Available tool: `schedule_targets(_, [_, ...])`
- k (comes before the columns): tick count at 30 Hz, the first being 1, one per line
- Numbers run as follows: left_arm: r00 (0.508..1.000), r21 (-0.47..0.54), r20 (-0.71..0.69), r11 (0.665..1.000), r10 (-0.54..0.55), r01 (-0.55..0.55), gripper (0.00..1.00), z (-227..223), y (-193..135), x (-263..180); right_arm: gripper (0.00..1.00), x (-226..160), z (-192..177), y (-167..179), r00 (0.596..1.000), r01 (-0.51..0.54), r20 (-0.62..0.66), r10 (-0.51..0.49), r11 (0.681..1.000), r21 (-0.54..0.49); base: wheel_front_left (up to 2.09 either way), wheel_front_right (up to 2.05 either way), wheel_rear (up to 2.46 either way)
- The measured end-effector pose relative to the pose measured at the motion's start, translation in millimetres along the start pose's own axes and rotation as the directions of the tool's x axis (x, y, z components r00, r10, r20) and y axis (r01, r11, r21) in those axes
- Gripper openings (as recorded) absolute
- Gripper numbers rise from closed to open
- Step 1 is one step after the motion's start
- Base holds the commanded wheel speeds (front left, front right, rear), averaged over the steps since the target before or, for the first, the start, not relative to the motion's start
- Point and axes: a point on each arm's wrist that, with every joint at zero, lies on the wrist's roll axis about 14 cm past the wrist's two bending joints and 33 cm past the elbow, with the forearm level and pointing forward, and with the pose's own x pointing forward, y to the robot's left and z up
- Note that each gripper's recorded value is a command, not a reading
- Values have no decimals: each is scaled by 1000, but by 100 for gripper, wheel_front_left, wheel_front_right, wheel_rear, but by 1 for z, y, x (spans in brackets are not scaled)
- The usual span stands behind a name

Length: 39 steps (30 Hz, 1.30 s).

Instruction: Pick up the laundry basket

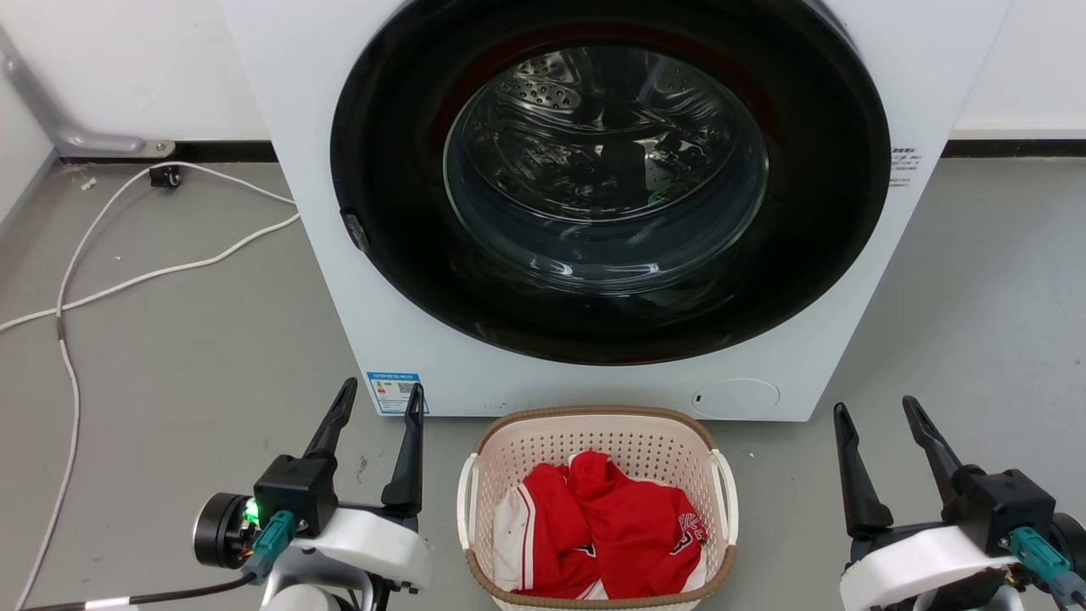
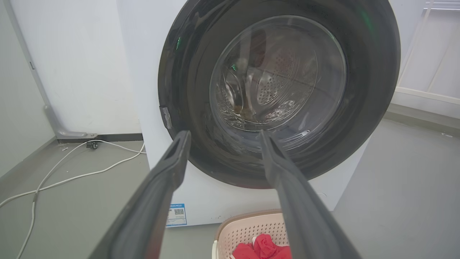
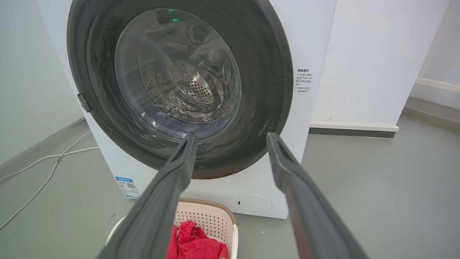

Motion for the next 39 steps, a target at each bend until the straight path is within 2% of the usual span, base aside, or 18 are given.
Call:
schedule_targets(14, [1000, 67, 6, 998, -9, 8, 100, -1, -3, -2, 100, -2, 4, 4, 1000, -17, 15, 19, 996, -89, 0, 0, 0])
schedule_targets(39, [999, 31, -33, 999, 7, -6, 100, -15, 0, -1, 100, -2, -6, -2, 1000, 2, -11, -3, 999, -46, 0, 0, 0])
